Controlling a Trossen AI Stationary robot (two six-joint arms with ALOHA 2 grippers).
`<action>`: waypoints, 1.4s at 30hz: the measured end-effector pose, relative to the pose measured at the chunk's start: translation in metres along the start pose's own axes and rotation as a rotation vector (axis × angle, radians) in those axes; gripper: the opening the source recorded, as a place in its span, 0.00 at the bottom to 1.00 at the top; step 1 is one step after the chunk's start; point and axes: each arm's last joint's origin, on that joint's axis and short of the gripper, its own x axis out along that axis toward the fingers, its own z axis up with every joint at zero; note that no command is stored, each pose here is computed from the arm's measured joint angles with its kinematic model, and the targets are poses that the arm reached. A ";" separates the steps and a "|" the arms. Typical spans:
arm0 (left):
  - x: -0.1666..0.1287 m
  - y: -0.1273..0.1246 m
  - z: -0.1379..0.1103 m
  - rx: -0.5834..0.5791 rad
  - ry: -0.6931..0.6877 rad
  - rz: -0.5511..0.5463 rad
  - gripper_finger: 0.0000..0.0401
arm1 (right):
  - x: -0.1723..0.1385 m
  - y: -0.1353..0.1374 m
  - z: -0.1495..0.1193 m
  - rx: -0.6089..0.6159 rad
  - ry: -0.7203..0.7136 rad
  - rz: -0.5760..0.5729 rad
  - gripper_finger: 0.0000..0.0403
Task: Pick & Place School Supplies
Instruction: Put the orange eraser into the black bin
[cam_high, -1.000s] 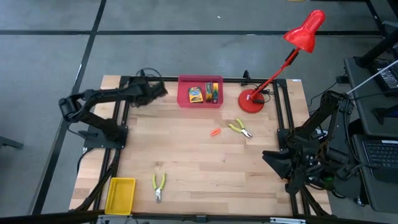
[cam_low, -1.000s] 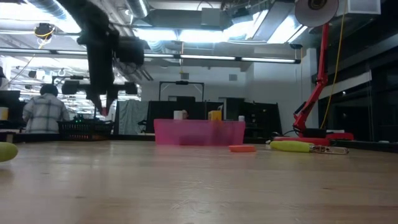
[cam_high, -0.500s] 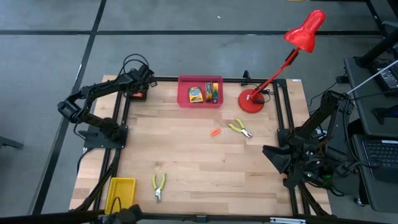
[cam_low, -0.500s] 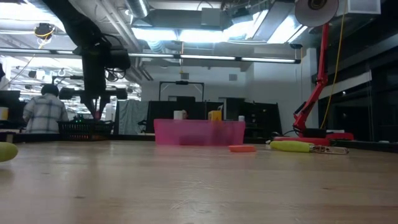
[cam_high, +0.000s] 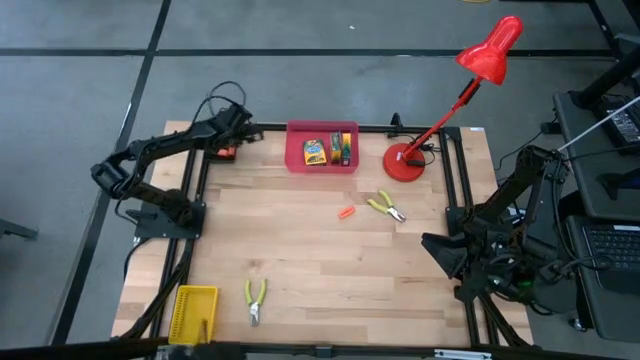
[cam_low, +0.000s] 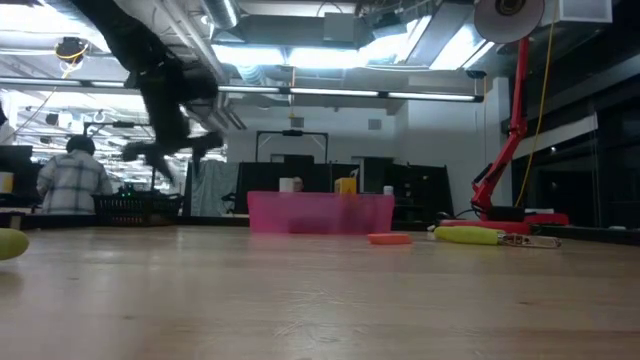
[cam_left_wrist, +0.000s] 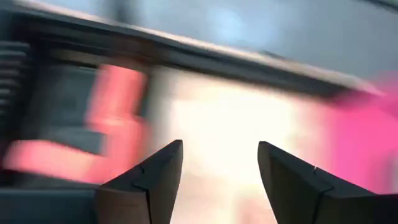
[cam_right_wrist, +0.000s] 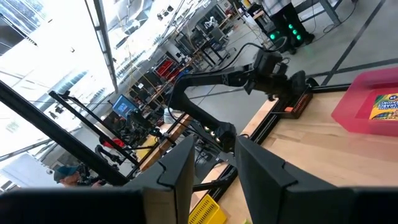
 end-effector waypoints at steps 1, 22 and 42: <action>-0.003 -0.008 -0.005 0.052 0.023 -0.068 0.51 | 0.000 0.000 0.000 0.000 0.000 0.000 0.30; -0.078 -0.119 -0.230 0.835 -0.087 -0.800 0.43 | -0.001 0.000 -0.001 -0.010 0.017 0.014 0.30; -0.038 -0.185 -0.288 1.032 -0.244 -0.680 0.44 | -0.001 0.001 -0.003 0.001 0.032 0.027 0.30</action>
